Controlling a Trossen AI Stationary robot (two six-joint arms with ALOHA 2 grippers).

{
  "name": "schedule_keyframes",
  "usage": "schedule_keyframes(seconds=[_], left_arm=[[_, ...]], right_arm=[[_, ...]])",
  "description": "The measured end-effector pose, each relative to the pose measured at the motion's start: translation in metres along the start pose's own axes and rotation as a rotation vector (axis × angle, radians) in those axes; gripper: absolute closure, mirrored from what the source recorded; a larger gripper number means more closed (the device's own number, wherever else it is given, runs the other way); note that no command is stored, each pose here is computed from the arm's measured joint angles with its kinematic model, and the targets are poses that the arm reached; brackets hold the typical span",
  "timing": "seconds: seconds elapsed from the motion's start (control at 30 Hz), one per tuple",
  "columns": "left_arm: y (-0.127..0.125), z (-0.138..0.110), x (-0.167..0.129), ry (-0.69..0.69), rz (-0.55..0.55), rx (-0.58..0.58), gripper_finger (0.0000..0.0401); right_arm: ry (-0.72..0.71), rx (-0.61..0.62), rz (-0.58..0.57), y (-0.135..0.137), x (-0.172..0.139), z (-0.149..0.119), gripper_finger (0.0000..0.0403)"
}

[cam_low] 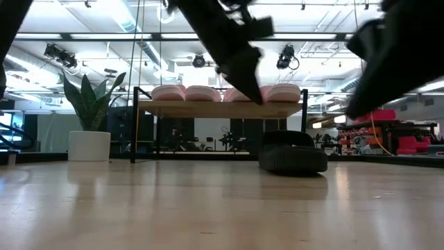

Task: Pick and place slides into the shelf
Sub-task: Put the left black slides under the shelf

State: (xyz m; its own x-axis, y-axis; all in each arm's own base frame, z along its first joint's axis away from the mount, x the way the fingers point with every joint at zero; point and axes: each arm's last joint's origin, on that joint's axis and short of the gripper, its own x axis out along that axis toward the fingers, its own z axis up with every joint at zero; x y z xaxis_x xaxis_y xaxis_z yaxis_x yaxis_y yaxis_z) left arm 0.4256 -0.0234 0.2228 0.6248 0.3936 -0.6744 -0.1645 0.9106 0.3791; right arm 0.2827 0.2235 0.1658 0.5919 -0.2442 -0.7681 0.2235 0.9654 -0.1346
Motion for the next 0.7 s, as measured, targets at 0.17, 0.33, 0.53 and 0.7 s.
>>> schedule_keyframes(seconds=[0.17, 0.33, 0.53, 0.7], left_arm=[[0.014, -0.007, -0.055, 0.120, -0.024, 0.057, 0.0262], [0.037, -0.011, -0.119, 0.136, -0.026, -0.060, 0.0271], [0.058, -0.020, -0.180, 0.075, -0.047, -0.083, 0.0274], [0.074, -0.030, -0.215, 0.032, -0.049, -0.102, 0.0266]], right_arm=[[-0.092, 0.021, -0.130, -0.014, 0.010, 0.013, 0.0383], [-0.101, 0.047, -0.128, -0.018, 0.014, 0.019, 0.0383], [-0.182, 0.032, -0.085, 0.001, 0.000, 0.012, 0.0396], [-0.274, 0.077, -0.088, 0.018, -0.017, -0.009, 0.0395]])
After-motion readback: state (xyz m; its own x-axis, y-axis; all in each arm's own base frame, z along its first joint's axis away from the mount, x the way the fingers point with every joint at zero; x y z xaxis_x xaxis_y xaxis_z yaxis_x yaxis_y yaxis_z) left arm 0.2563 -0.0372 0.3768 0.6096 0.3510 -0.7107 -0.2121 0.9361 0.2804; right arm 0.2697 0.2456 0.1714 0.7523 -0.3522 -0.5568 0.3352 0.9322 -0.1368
